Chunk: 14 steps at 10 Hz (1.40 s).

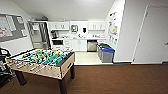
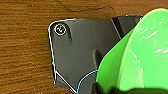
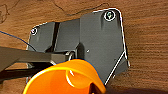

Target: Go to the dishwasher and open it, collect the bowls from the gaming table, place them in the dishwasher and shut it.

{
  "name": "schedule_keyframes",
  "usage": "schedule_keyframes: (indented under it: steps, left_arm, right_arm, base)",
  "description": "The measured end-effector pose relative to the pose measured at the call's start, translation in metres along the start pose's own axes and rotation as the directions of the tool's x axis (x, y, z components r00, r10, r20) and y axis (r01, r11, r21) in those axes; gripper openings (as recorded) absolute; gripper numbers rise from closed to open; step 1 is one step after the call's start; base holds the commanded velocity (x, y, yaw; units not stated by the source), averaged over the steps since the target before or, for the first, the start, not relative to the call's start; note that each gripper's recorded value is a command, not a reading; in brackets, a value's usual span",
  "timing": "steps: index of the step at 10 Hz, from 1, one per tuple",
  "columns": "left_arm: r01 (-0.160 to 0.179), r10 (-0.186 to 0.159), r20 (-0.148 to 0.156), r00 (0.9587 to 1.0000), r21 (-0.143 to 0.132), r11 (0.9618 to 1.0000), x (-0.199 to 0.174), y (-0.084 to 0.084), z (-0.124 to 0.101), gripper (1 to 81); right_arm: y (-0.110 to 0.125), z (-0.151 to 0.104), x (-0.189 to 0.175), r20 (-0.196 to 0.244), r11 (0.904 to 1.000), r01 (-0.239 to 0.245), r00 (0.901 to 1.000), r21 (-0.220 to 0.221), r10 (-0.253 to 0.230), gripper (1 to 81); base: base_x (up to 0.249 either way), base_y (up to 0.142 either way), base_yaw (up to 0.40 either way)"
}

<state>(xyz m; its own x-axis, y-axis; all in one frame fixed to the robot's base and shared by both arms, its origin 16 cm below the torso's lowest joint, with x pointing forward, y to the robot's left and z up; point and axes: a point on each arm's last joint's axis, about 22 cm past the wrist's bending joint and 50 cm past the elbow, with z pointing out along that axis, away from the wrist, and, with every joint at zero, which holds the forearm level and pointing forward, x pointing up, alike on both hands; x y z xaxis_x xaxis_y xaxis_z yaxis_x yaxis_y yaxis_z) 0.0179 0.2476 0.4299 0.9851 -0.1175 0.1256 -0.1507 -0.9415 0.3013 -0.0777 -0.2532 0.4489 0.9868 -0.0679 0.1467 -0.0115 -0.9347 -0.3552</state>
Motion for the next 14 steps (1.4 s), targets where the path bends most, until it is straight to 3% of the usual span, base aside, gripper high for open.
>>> schedule_keyframes:
  steps: [14]
  left_arm:
    - [0.000, 0.000, 0.002, 1.0000, 0.000, 1.0000, -0.0007, -0.0001, 0.0000, 1.0]
  right_arm:
    - [-0.0011, 0.0006, 0.0002, 0.000, 1.0000, -0.001, 1.0000, 0.001, 0.001, 1.0]
  base:
    - [0.162, 0.000, 0.000]
